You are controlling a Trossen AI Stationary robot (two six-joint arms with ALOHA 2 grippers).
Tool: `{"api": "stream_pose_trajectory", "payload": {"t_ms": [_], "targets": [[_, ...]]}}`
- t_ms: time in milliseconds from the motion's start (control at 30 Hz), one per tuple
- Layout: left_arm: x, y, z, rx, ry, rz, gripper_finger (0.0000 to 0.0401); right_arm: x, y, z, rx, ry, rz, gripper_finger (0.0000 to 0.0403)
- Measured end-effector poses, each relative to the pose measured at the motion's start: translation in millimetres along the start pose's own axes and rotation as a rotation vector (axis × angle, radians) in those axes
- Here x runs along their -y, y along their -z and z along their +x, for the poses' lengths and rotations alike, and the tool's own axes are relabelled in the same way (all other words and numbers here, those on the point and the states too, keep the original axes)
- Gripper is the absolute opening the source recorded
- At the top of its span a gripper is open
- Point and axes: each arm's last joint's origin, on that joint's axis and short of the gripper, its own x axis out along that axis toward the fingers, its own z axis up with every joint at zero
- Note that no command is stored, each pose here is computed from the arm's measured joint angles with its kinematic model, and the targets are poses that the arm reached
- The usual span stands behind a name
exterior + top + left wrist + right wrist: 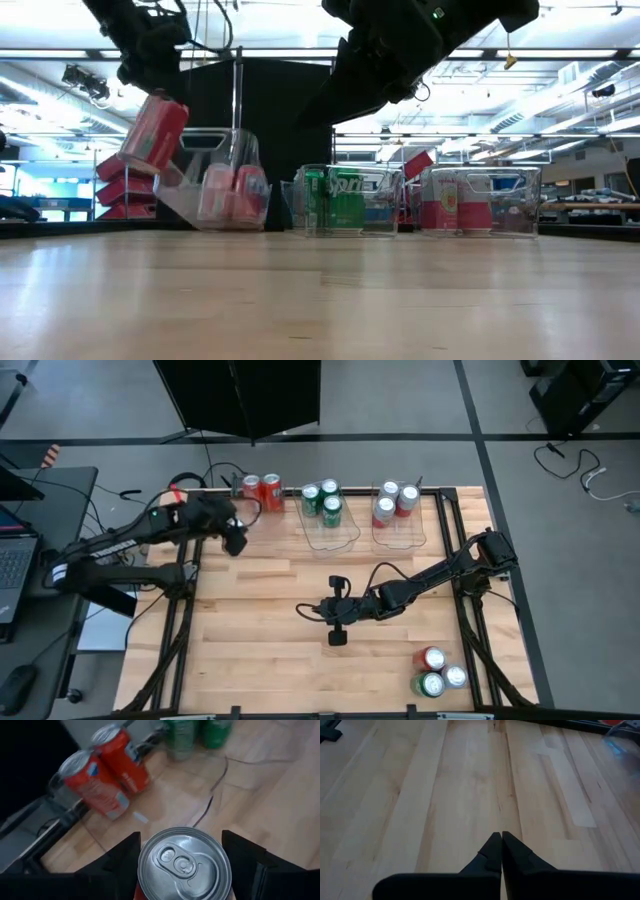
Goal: Sort soda cans
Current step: Put the left red soda can into the left transparent bin
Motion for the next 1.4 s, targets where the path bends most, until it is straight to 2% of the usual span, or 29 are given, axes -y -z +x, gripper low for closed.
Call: {"api": "stream_pose_trajectory", "payload": {"t_ms": [133, 367, 633, 767, 867, 1067, 1200, 1400], "targets": [[-3, -5, 1, 0.032, 0.021, -0.033, 0.0226, -1, 0, 0, 0.0, -0.002, -0.001, 0.0], [-2, -6, 2, 0.039, 0.06, -0.015, 0.0226, -1, 0, 0, 0.001, -0.004, -0.002, 0.0], [7, -5, -1, 0.027, 0.212, 0.007, 0.0226, -1, 0, 0, 0.001, -0.004, 0.017, 0.0], [12, -5, -6, 0.053, 0.242, 0.01, 0.0226, -2, 0, -1, -0.001, -0.022, 0.016, 0.0], [11, -6, -9, 0.094, 0.209, -0.006, 0.0226, -3, 0, -1, -0.002, -0.026, 0.016, 0.0], [-2, -16, -5, 0.182, 0.031, -0.073, 0.0226, -3, 0, -1, -0.001, -0.026, 0.016, 0.0], [-11, -15, 16, 0.194, -0.033, -0.104, 0.0226, -3, 0, -1, -0.001, -0.026, 0.015, 0.0], [-24, 4, 53, 0.222, -0.115, -0.142, 0.0226, -3, 0, -1, -0.001, -0.026, 0.013, 0.0]]}}
